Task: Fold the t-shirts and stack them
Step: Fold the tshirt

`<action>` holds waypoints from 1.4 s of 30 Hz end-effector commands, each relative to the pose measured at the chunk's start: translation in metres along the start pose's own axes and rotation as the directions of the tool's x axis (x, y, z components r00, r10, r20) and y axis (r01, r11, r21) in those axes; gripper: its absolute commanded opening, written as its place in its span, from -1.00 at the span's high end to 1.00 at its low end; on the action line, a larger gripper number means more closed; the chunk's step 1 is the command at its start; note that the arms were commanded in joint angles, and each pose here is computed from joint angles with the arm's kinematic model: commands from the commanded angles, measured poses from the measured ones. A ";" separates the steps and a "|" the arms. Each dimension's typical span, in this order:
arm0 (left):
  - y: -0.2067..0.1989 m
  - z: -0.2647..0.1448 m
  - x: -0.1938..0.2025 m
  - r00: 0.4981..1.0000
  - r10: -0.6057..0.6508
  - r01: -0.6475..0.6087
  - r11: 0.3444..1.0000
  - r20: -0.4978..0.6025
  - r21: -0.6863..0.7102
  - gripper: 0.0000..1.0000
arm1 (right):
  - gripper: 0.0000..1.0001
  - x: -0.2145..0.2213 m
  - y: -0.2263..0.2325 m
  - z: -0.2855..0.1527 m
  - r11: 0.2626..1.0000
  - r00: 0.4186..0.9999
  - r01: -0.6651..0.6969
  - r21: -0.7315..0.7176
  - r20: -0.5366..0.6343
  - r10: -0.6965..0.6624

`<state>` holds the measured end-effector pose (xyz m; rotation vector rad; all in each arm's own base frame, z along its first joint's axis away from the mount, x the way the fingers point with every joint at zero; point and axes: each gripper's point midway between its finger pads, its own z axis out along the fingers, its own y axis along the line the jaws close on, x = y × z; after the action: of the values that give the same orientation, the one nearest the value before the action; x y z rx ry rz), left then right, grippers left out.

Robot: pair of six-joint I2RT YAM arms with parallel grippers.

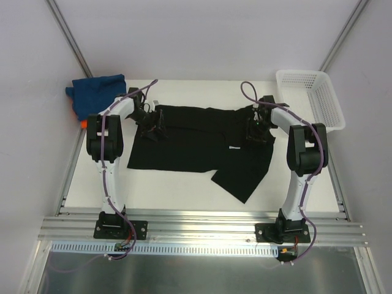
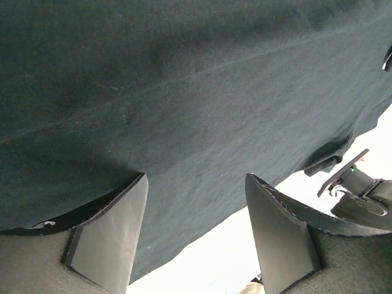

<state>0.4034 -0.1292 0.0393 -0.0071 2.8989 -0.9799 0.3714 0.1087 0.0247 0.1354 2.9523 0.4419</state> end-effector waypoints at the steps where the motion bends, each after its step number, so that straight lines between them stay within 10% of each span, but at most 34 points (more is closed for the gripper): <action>1: -0.004 -0.004 -0.010 1.000 -0.010 0.009 1.000 0.015 0.019 -0.32 | 0.10 -0.017 -0.002 -0.001 1.000 1.000 0.013 0.008 0.027 -0.013; 33: -0.026 -0.020 -0.030 0.994 0.062 -0.064 0.998 0.086 0.019 -0.39 | 0.09 -0.064 0.015 -0.035 0.997 0.983 0.075 0.002 0.168 -0.075; 42: -0.054 -0.080 0.029 0.982 0.127 -0.126 0.992 0.139 -0.015 -0.47 | 0.03 0.005 0.040 -0.093 0.995 0.984 0.070 -0.067 0.171 -0.058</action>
<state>0.3898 -0.1274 0.0948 0.0262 2.8052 -0.9342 0.3883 0.1120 0.0981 0.0629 2.7672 0.4462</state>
